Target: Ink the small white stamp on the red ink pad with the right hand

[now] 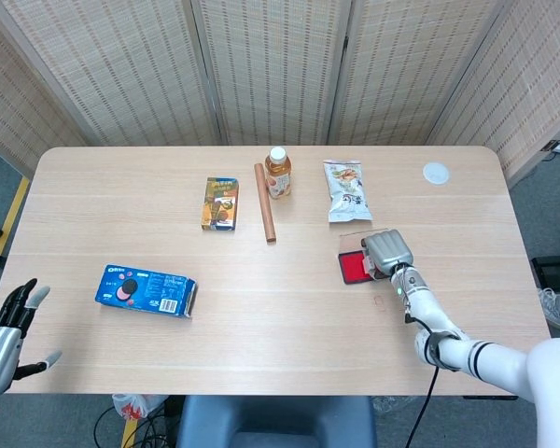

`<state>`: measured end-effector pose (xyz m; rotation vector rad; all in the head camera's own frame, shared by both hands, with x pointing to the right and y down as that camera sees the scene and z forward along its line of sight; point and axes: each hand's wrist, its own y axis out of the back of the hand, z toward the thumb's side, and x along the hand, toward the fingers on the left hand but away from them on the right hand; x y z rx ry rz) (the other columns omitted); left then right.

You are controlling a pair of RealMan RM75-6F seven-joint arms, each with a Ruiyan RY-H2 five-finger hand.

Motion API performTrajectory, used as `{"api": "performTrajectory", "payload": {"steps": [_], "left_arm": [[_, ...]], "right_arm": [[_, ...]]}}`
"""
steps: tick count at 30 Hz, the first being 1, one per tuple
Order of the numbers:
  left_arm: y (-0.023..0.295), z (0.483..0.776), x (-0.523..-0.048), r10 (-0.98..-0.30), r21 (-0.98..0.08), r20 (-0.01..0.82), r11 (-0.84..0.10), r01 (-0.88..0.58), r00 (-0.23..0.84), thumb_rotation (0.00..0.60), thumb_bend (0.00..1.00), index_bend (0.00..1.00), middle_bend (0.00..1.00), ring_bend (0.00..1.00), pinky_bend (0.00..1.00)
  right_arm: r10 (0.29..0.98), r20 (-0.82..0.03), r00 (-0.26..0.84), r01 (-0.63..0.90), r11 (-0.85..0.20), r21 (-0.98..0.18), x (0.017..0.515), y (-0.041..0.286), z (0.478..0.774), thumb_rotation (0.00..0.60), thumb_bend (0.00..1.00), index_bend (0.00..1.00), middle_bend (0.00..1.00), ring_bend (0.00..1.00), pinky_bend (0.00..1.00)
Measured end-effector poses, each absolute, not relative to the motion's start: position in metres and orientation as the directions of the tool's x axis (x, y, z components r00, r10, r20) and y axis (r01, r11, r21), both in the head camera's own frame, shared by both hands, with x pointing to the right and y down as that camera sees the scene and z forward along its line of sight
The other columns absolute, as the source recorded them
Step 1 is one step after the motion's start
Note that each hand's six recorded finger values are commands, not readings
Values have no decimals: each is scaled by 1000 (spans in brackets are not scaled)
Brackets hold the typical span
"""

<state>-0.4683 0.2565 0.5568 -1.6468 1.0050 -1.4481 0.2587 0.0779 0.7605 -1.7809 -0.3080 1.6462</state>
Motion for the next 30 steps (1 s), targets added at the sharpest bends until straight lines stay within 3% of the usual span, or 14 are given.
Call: {"api": "performTrajectory", "payload": {"steps": [12, 25, 30], "left_arm": [[256, 555, -468, -899, -894, 431, -437, -101, 72, 600, 106, 52, 0, 0, 351], [253, 564, -466, -892, -889, 447, -451, -77, 69, 600, 106, 52, 0, 0, 351], [253, 563, -467, -893, -890, 446, -450, -78, 66, 600, 106, 52, 0, 0, 351]], "right_arm": [[597, -782, 180, -262, -737, -623, 259, 79, 756, 600, 338, 872, 974, 776, 736], [612, -741, 275, -246, -700, -670, 252, 95, 693, 600, 339, 871, 964, 776, 736], [595, -751, 287, -288, -694, -660, 257, 110, 692, 600, 338, 871, 957, 776, 736]]}}
